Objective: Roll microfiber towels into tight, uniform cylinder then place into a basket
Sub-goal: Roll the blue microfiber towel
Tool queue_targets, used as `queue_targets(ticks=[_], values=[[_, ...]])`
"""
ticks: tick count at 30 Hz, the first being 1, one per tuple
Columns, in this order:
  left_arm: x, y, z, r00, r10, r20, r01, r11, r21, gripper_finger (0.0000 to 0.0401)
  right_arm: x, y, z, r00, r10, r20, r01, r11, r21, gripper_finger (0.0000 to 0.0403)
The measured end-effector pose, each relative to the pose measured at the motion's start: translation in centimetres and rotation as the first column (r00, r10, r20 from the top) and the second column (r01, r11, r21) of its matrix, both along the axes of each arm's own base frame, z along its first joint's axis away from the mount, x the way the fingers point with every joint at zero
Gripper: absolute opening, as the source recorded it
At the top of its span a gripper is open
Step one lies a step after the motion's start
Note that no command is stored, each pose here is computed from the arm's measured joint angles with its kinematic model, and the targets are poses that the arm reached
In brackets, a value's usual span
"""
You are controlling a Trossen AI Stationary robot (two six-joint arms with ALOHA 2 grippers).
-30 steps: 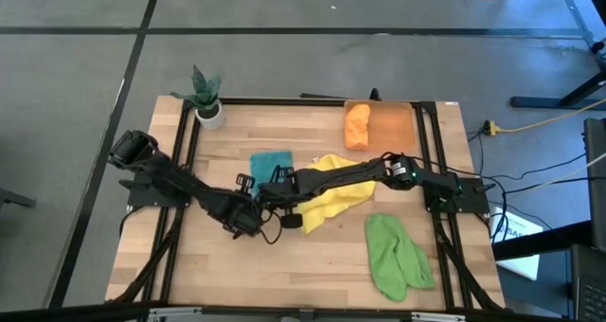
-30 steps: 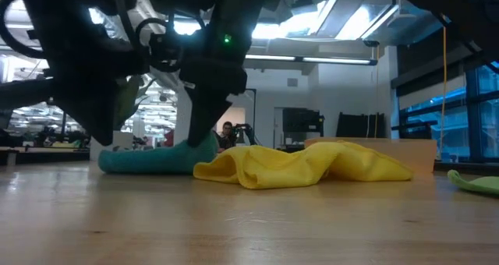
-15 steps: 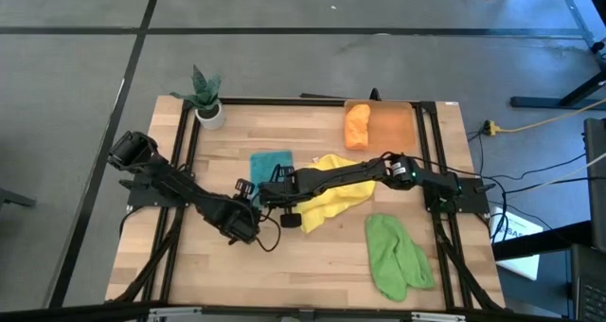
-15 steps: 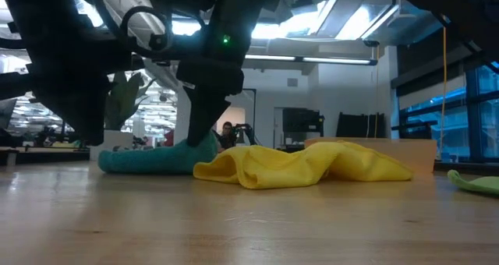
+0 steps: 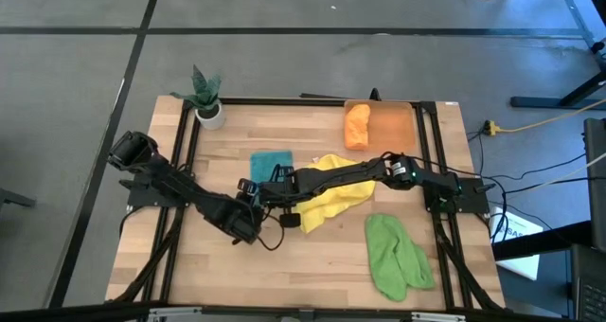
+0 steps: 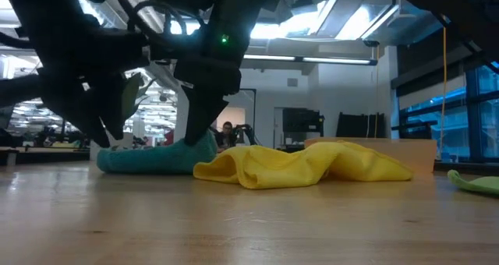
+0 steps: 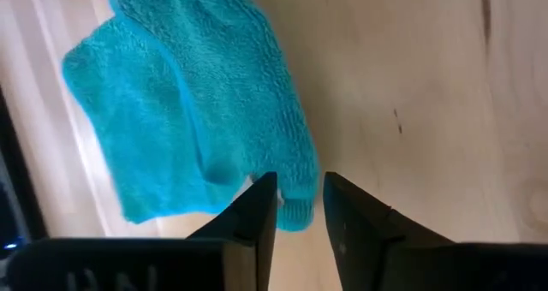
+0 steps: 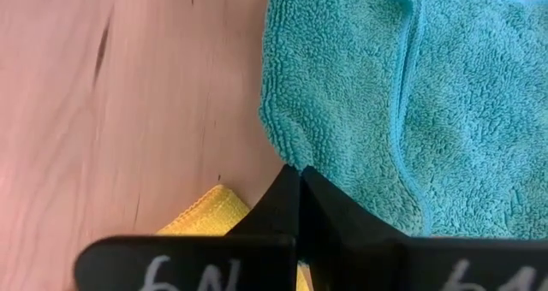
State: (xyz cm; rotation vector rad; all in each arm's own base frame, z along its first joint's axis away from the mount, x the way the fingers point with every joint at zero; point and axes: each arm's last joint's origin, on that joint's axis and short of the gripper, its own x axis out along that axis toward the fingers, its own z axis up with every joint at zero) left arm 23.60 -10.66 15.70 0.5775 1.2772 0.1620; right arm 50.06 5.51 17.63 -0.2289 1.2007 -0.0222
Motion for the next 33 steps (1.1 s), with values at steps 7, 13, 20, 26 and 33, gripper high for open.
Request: queue_targets(ticks=[7, 13, 20, 26, 33], values=[[-0.5, 0.8, -1.5, 1.000, -0.005, -0.006, 0.005, 1.000, -0.002, 0.0087, 0.0, 0.0, 0.0, 1.000, 0.000, 0.000, 0.000, 1.000, 0.000, 0.0004], [-0.3, 1.2, -1.5, 1.000, 0.019, -0.004, -0.019, 1.000, -0.004, 0.0088, 0.0, 0.0, 0.0, 1.000, 0.000, 0.000, 0.000, 1.000, -0.001, 0.0004], [0.0, 2.0, -1.5, 0.996, 0.087, 0.009, -0.087, 0.996, -0.021, 0.0088, 0.0, -0.1, 0.0, 1.000, -0.005, 0.000, 0.005, 1.000, -0.006, 0.0004], [0.5, 2.1, -2.1, 0.995, 0.098, 0.016, -0.098, 0.995, -0.028, 0.0084, 0.0, -0.1, 0.1, 1.000, -0.006, 0.000, 0.006, 1.000, -0.007, 0.0004], [0.6, 2.2, -3.0, 0.994, 0.108, 0.002, -0.108, 0.994, 0.025, 0.0083, 0.0, 0.0, 0.1, 1.000, -0.001, 0.001, 0.001, 1.000, 0.000, 0.0004]])
